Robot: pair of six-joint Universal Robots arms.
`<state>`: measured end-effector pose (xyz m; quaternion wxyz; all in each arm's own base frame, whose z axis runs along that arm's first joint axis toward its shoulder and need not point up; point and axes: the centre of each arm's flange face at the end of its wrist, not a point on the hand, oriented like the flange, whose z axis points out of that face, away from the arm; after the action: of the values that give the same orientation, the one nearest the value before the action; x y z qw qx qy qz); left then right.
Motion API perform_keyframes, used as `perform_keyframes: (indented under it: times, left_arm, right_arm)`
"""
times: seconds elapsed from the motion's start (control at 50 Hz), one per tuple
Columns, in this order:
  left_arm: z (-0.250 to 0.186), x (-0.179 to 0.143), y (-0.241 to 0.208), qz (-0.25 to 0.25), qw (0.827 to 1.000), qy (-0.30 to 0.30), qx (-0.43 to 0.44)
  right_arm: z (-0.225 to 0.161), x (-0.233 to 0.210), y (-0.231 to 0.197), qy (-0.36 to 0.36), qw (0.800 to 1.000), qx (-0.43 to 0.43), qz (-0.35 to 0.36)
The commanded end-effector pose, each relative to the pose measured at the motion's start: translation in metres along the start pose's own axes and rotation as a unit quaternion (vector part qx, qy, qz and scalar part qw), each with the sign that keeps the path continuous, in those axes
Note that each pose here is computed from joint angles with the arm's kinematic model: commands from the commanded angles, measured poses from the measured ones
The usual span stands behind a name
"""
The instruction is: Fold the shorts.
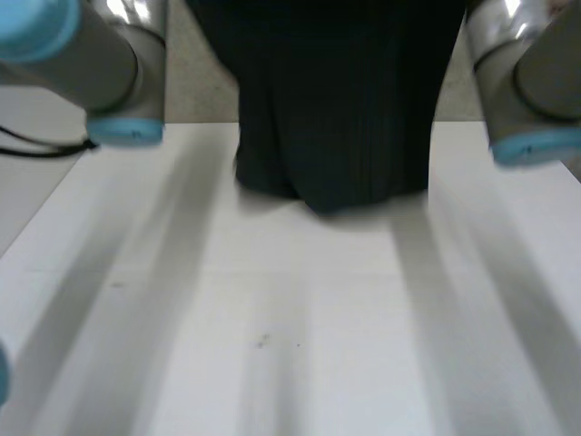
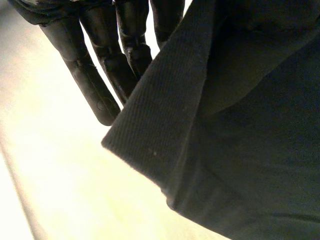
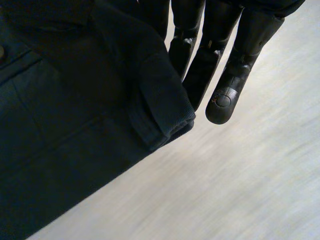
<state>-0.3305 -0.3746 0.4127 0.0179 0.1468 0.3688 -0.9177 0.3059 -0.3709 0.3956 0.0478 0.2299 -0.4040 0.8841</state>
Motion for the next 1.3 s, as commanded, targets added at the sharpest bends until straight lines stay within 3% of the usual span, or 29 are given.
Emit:
perform_keyframes:
  times: [0.02, 0.14, 0.24, 0.34, 0.48, 0.5, 0.6, 0.8, 0.86, 0.92, 0.94, 0.96, 1.0, 1.02, 1.06, 1.1, 1.16, 1.22, 1.3]
  left_arm:
    - [0.005, -0.053, -0.004, -0.067, 0.996, -0.053, 0.020]
    - [-0.027, -0.038, 0.038, -0.061, 0.995, -0.019, -0.075]
    - [-0.075, -0.018, 0.087, -0.052, 0.983, 0.021, -0.174]
    - [-0.153, 0.016, 0.152, -0.035, 0.950, 0.077, -0.299]
    - [-0.223, 0.040, 0.193, 0.018, 0.909, 0.138, -0.394]
    - [-0.239, 0.041, 0.197, 0.037, 0.895, 0.157, -0.416]
    - [-0.259, 0.035, 0.191, 0.076, 0.867, 0.194, -0.453]
    - [-0.246, 0.004, 0.123, 0.086, 0.871, 0.194, -0.443]
    - [-0.249, -0.002, 0.107, 0.094, 0.864, 0.206, -0.450]
    - [-0.263, -0.013, 0.082, 0.131, 0.829, 0.253, -0.481]
    - [-0.268, -0.015, 0.077, 0.141, 0.818, 0.267, -0.490]
    - [-0.279, -0.021, 0.064, 0.165, 0.789, 0.302, -0.510]
    - [-0.293, -0.028, 0.051, 0.186, 0.754, 0.340, -0.530]
    - [-0.307, -0.033, 0.038, 0.200, 0.721, 0.376, -0.546]
    - [-0.314, -0.038, 0.028, 0.212, 0.702, 0.399, -0.551]
    - [-0.313, -0.041, 0.020, 0.223, 0.707, 0.404, -0.537]
    - [-0.308, -0.040, 0.020, 0.224, 0.723, 0.396, -0.520]
    - [-0.302, -0.033, 0.023, 0.212, 0.748, 0.392, -0.492]
    - [-0.292, -0.017, 0.026, 0.187, 0.783, 0.394, -0.443]
  right_arm:
    - [0.002, 0.025, -0.036, 0.051, 0.995, 0.086, 0.029]
    - [-0.021, -0.007, 0.009, -0.027, 0.998, -0.043, 0.040]
    - [-0.047, -0.039, 0.055, -0.091, 0.986, -0.135, 0.046]
    - [-0.096, -0.085, 0.109, -0.175, 0.955, -0.233, 0.055]
    - [-0.172, -0.142, 0.162, -0.276, 0.897, -0.344, 0.025]
    - [-0.177, -0.142, 0.163, -0.283, 0.891, -0.354, 0.020]
    - [-0.192, -0.131, 0.158, -0.302, 0.866, -0.399, 0.010]
    - [-0.195, -0.093, 0.101, -0.314, 0.854, -0.415, 0.009]
    - [-0.203, -0.083, 0.084, -0.330, 0.839, -0.431, 0.009]
    - [-0.215, -0.077, 0.071, -0.359, 0.815, -0.454, 0.005]
    - [-0.226, -0.073, 0.062, -0.387, 0.792, -0.472, -0.005]
    - [-0.233, -0.070, 0.058, -0.404, 0.779, -0.480, -0.012]
    - [-0.248, -0.065, 0.048, -0.446, 0.744, -0.498, -0.029]
    - [-0.262, -0.060, 0.038, -0.482, 0.714, -0.506, -0.046]
    - [-0.273, -0.053, 0.028, -0.511, 0.689, -0.510, -0.063]
    - [-0.273, -0.046, 0.021, -0.519, 0.691, -0.497, -0.075]
    - [-0.266, -0.043, 0.026, -0.497, 0.714, -0.487, -0.072]
    - [-0.264, -0.044, 0.032, -0.484, 0.725, -0.484, -0.070]
    - [-0.271, -0.049, 0.036, -0.483, 0.724, -0.489, -0.062]
